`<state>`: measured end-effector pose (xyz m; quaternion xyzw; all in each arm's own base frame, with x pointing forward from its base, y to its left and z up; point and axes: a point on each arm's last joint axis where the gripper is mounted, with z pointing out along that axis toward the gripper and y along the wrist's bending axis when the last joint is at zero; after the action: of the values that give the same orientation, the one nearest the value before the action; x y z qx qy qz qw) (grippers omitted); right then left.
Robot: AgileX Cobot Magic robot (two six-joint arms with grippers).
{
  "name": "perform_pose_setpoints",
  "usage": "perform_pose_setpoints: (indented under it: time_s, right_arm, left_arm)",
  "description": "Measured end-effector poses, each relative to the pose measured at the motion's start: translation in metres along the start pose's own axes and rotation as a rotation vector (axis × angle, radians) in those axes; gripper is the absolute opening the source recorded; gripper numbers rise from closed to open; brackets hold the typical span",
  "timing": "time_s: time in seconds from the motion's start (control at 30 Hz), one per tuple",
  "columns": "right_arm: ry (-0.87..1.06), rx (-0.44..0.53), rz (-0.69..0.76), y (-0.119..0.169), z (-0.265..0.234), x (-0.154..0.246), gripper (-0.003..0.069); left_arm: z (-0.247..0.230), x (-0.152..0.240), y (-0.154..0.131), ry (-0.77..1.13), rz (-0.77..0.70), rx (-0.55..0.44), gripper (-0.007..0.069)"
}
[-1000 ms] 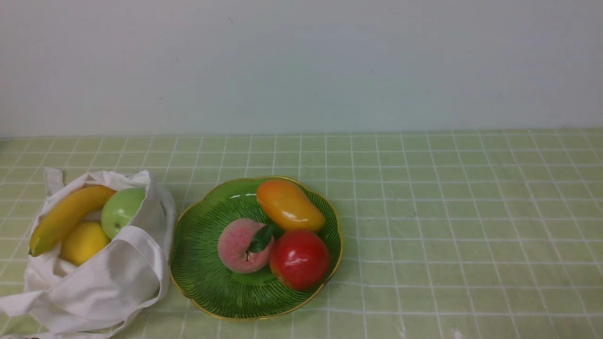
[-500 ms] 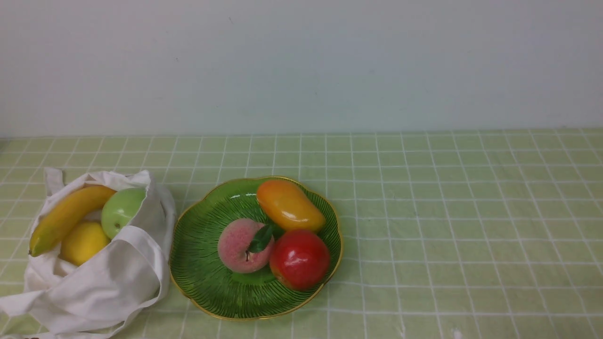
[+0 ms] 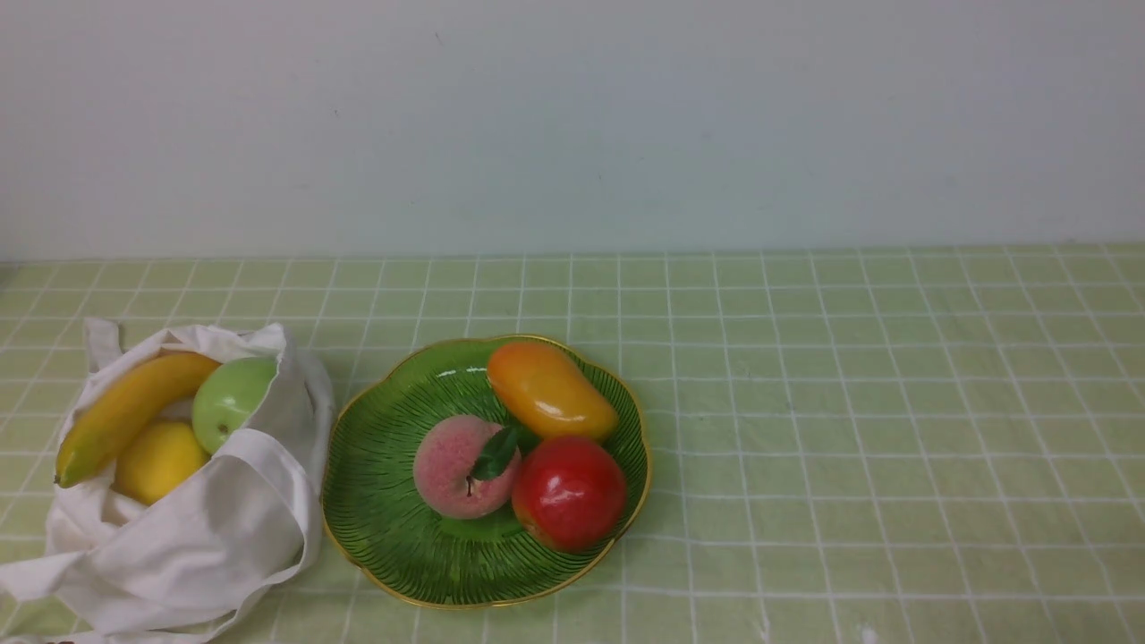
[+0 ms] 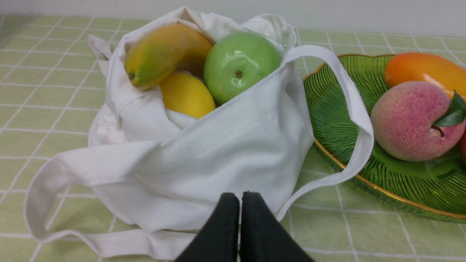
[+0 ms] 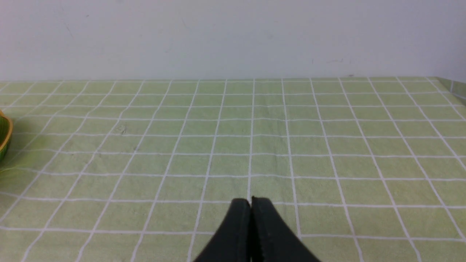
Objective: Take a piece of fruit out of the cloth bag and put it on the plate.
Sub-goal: Use the left arm to grab a banana from the bag
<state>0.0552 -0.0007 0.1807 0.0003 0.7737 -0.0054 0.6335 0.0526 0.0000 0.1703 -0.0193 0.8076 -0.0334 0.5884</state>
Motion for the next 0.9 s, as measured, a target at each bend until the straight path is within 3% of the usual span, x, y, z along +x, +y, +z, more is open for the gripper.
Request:
perform_pose_setpoints:
  time_s: [0.7,0.83,0.9]
  right_arm:
    - [0.0,0.0,0.0,0.0,0.0,0.0,-0.0015]
    - [0.0,0.0,0.0,0.0,0.0,0.0,-0.0015]
    - [0.0,0.0,0.0,0.0,0.0,0.0,-0.0015]
  left_arm:
    - [0.0,0.0,-0.0002,0.0,-0.009,0.002,-0.0008]
    - [-0.0001,0.0006,-0.0032,0.009,-0.155,0.035,-0.0008]
    - [-0.0005,0.0008,-0.0092,0.031,-0.43,0.098,-0.0008]
